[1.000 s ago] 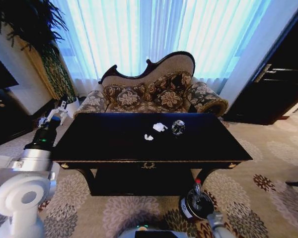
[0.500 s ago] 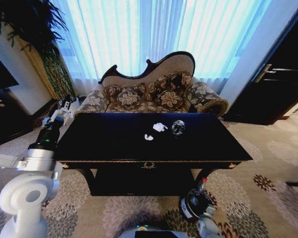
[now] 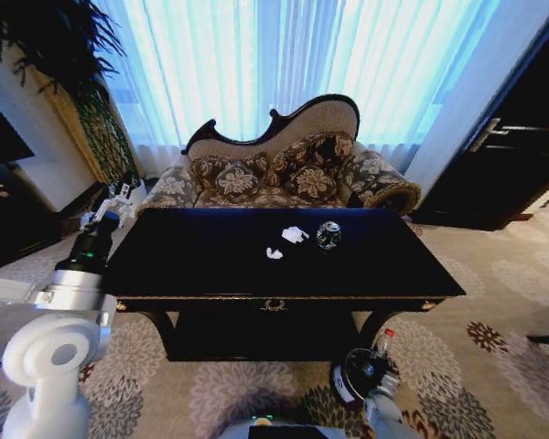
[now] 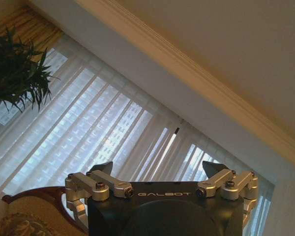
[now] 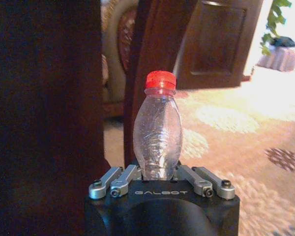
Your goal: Move to the front of the table and place the trash on the table into the trash bin.
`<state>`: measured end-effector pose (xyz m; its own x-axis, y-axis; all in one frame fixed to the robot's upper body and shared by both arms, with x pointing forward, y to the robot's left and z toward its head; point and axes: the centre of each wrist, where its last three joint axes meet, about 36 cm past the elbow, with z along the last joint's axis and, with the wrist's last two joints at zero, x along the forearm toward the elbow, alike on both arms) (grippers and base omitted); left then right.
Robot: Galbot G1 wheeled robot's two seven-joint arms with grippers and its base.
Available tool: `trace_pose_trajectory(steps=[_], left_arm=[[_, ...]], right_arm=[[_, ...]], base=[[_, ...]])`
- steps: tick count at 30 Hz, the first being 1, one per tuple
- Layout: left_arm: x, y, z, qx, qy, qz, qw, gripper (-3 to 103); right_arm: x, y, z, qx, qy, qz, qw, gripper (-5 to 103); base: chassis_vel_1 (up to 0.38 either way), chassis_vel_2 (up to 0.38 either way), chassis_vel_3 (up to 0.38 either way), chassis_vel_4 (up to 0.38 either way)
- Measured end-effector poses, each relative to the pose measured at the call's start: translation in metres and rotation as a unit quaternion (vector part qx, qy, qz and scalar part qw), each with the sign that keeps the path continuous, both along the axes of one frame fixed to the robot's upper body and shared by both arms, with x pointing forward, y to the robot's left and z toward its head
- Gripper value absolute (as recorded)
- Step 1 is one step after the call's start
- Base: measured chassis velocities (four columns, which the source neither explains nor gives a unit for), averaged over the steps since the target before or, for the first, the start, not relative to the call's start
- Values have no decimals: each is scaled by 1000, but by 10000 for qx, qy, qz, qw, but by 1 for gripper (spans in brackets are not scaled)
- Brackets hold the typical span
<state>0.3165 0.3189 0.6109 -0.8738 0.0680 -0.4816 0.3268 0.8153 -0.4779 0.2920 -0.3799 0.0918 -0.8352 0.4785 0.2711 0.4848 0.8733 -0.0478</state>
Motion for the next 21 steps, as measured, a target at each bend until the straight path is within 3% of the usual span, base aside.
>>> trace_pose_trajectory(steps=[10, 21], left_arm=[[-1, -6, 5, 56, -84, -131, 9999, 100], [-7, -7, 7, 82, -110, -143, 9998, 100]], right_arm=[[-7, -35, -10, -274, 8, 472, 9985, 22], [6, -30, -12, -57, 233, -39, 9997, 22]], base=[[0, 0, 0, 0], [0, 0, 0, 0]])
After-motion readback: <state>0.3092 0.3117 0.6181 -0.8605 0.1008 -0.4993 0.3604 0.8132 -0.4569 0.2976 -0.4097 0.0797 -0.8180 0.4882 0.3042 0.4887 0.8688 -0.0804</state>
